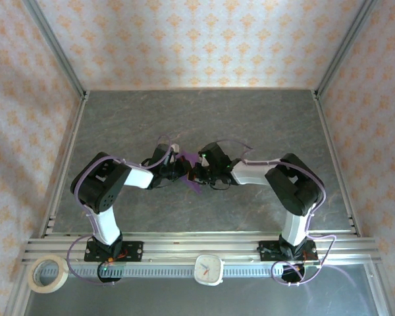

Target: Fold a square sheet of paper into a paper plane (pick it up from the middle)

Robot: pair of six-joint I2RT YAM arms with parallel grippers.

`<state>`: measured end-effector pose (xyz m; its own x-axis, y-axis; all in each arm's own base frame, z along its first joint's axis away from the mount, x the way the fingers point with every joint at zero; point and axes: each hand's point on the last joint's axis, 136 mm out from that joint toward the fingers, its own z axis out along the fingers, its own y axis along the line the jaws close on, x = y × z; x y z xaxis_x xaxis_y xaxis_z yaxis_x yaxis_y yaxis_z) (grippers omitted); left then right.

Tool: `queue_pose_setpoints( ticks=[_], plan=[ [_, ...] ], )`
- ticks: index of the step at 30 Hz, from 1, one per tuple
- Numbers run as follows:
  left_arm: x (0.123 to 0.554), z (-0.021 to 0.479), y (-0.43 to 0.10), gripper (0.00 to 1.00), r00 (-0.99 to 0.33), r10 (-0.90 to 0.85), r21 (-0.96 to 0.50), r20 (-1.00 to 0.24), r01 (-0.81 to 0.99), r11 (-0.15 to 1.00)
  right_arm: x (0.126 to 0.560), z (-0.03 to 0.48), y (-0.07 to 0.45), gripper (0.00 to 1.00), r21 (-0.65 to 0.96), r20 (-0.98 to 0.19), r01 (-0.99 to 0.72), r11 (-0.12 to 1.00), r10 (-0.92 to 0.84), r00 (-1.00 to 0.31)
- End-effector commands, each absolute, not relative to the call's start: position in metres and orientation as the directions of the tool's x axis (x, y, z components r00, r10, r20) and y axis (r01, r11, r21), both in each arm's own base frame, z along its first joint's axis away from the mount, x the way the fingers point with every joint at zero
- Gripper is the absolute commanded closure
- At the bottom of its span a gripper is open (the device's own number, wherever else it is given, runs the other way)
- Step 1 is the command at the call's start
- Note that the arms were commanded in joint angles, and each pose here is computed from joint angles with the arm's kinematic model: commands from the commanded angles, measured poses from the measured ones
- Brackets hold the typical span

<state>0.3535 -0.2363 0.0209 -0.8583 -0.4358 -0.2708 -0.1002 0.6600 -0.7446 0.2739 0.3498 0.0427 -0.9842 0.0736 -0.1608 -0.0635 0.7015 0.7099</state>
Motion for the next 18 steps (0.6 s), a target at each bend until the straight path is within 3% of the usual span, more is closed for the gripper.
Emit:
queue_pose_setpoints(
  ticks=[1,9,16,18],
  plan=[
    [0.329,-0.022,-0.22,0.95,-0.891,-0.409,-0.638,-0.2,-0.198,0.744,0.275,0.016,0.334,1.0,0.638,-0.152,-0.022,0.77,0.098,-0.983],
    [0.334,-0.016,-0.223,0.94,-0.896,-0.384,-0.633,-0.224,-0.166,0.756,0.25,-0.009,0.32,1.0,0.66,-0.067,0.035,0.75,0.105,-0.992],
    [0.358,0.033,-0.236,0.8,-0.88,-0.337,-0.681,-0.333,-0.023,0.732,0.238,-0.019,0.307,1.0,0.653,-0.041,0.061,0.755,0.116,-0.992],
    [0.361,0.048,-0.239,0.8,-0.875,-0.317,-0.684,-0.366,0.022,0.729,0.238,-0.019,0.306,1.0,0.653,-0.04,0.065,0.755,0.12,-0.992]
  ],
)
